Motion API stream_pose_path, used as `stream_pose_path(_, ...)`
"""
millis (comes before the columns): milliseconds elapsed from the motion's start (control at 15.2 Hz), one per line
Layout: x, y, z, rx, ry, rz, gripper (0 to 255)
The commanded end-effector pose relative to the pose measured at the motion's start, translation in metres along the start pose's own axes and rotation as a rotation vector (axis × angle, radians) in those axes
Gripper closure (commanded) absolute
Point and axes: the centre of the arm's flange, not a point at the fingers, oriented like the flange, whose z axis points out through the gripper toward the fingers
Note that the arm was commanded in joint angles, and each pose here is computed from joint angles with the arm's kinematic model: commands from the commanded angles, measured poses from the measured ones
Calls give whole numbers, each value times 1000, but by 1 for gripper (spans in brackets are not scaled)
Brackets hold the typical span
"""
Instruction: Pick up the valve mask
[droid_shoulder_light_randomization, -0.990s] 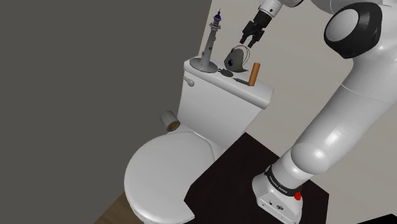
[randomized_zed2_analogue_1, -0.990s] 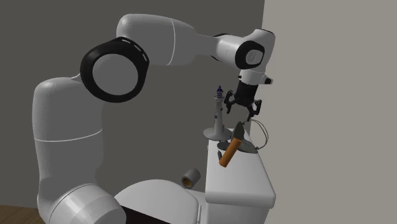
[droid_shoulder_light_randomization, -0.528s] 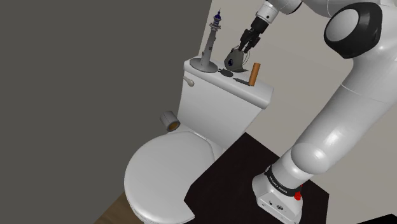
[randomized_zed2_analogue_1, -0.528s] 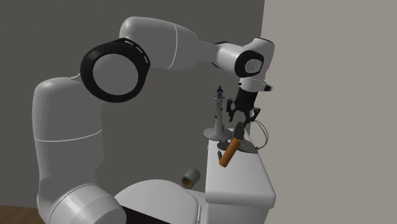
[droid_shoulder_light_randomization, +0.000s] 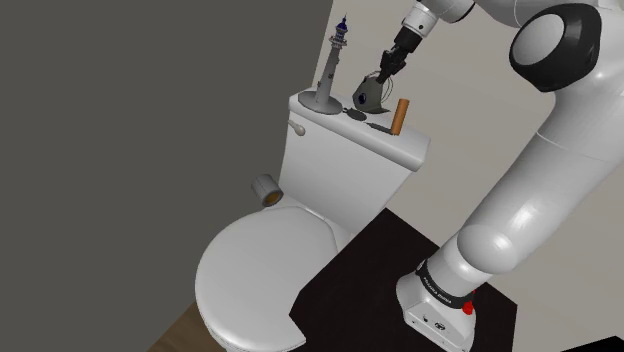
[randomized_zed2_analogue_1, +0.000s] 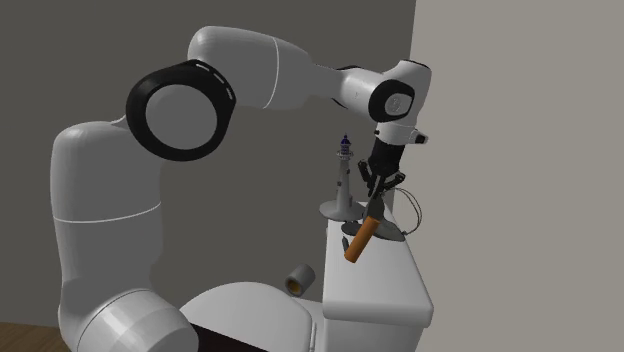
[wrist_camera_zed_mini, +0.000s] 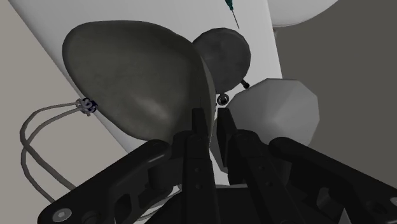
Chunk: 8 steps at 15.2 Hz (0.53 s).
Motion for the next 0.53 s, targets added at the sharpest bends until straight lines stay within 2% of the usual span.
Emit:
stream_pose_path(0,1,0,0,0,0,0,255)
stream_pose_path(462,4,-8,-36,0,0,0,255)
